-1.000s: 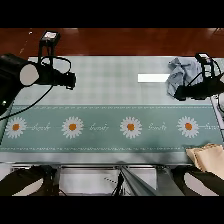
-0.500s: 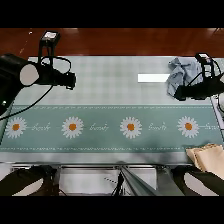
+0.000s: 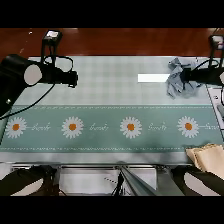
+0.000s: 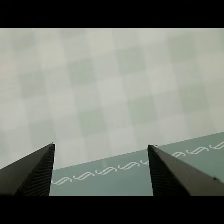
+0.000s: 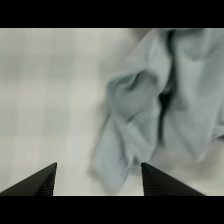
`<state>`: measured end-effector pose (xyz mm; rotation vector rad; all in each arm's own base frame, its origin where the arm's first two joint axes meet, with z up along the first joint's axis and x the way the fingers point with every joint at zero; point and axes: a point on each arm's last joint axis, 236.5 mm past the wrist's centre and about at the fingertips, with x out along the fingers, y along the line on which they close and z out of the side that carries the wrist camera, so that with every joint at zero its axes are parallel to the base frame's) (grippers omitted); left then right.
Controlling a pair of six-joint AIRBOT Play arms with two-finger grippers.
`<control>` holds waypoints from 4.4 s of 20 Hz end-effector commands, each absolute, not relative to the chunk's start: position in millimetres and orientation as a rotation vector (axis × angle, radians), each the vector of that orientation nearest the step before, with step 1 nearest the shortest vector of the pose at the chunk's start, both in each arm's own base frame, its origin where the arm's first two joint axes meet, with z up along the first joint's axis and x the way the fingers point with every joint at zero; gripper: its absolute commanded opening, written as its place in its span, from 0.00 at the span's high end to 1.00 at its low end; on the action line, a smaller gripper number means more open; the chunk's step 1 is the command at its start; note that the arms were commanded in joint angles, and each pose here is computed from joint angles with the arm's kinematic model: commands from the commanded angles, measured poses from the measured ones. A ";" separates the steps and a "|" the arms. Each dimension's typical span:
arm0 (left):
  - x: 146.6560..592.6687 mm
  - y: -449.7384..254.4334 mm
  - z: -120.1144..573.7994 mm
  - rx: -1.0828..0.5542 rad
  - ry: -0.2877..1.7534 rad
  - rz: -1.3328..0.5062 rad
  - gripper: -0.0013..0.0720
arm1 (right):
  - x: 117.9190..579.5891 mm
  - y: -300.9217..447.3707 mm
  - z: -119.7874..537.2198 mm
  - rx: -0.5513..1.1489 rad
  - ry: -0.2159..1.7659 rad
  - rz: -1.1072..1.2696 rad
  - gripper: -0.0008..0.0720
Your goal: Fold the shirts.
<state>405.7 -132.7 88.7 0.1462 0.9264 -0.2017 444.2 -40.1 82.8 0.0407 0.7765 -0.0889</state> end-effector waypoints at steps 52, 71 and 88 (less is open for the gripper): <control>246.5 -130.8 300.1 0.131 0.779 -0.373 0.01 | 267.3 335.2 89.0 0.112 1.002 0.815 0.95; 153.1 -109.5 -16.7 -0.223 1.363 -0.171 0.02 | 315.6 -72.0 82.6 0.026 1.052 -0.209 0.33; 214.1 -166.5 -112.9 -0.847 1.404 -0.213 0.17 | 313.8 -25.6 33.8 0.362 1.050 0.008 0.33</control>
